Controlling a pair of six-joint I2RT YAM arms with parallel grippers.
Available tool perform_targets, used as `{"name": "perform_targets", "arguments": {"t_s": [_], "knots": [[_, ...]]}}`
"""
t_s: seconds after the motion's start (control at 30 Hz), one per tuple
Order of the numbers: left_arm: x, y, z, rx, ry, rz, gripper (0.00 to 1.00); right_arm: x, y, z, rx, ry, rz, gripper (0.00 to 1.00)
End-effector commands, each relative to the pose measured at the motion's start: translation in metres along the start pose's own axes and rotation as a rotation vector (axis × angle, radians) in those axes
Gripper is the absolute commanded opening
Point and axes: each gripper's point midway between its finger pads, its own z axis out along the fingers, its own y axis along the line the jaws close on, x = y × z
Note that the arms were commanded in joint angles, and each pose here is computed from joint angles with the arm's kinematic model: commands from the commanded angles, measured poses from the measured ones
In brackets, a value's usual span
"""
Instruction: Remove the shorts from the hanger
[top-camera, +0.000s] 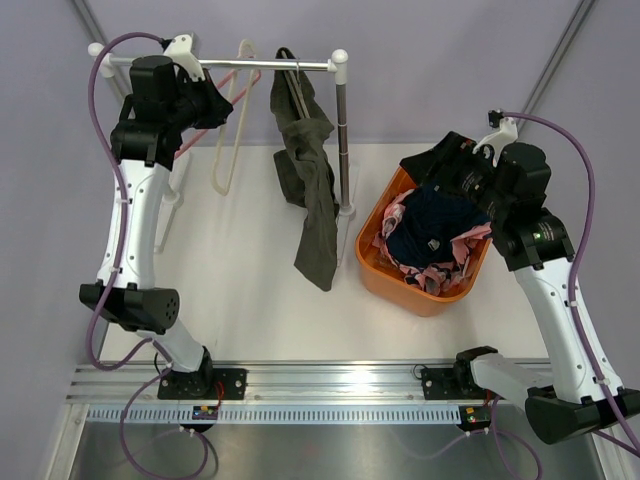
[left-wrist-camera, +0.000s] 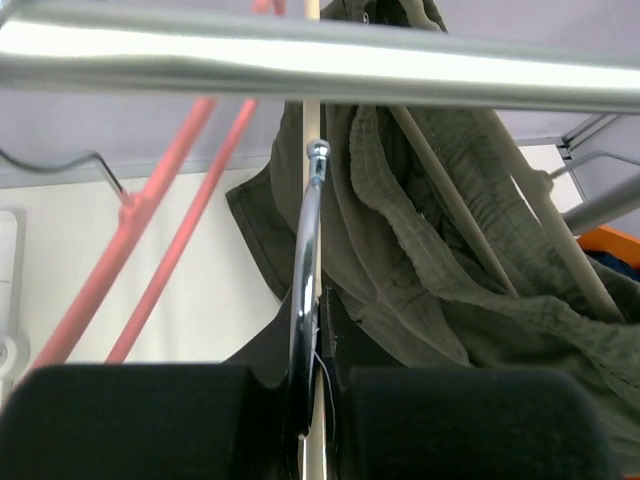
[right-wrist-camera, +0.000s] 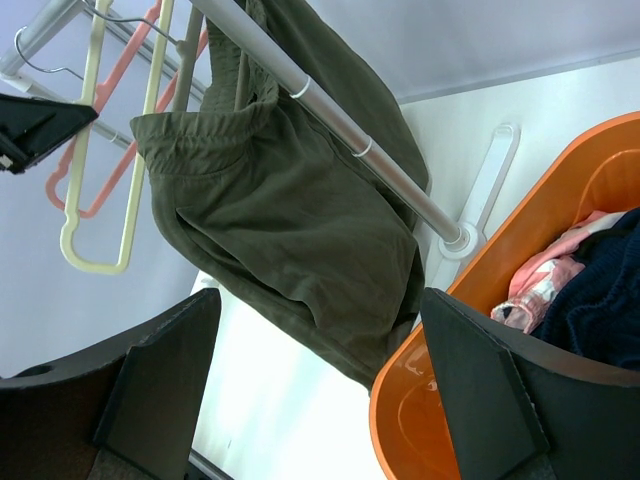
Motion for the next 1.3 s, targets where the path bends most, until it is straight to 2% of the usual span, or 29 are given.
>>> {"name": "perform_targets", "arguments": {"t_s": [0.0, 0.2, 0.8, 1.27], "knots": [[-0.037, -0.008, -0.008, 0.061, -0.106, 0.052, 0.00, -0.010, 0.019, -0.011, -0.058, -0.020, -0.038, 0.90], [-0.050, -0.010, 0.001, 0.092, -0.170, 0.113, 0.00, -0.010, 0.018, -0.005, -0.061, -0.017, -0.041, 0.90], [-0.061, 0.005, 0.041, 0.058, -0.188, 0.118, 0.02, -0.010, 0.020, 0.002, -0.084, -0.015, -0.048, 0.90], [-0.048, 0.012, 0.052, 0.044, -0.157, 0.115, 0.12, -0.005, 0.019, 0.004, -0.090, -0.007, -0.037, 0.90]]}}
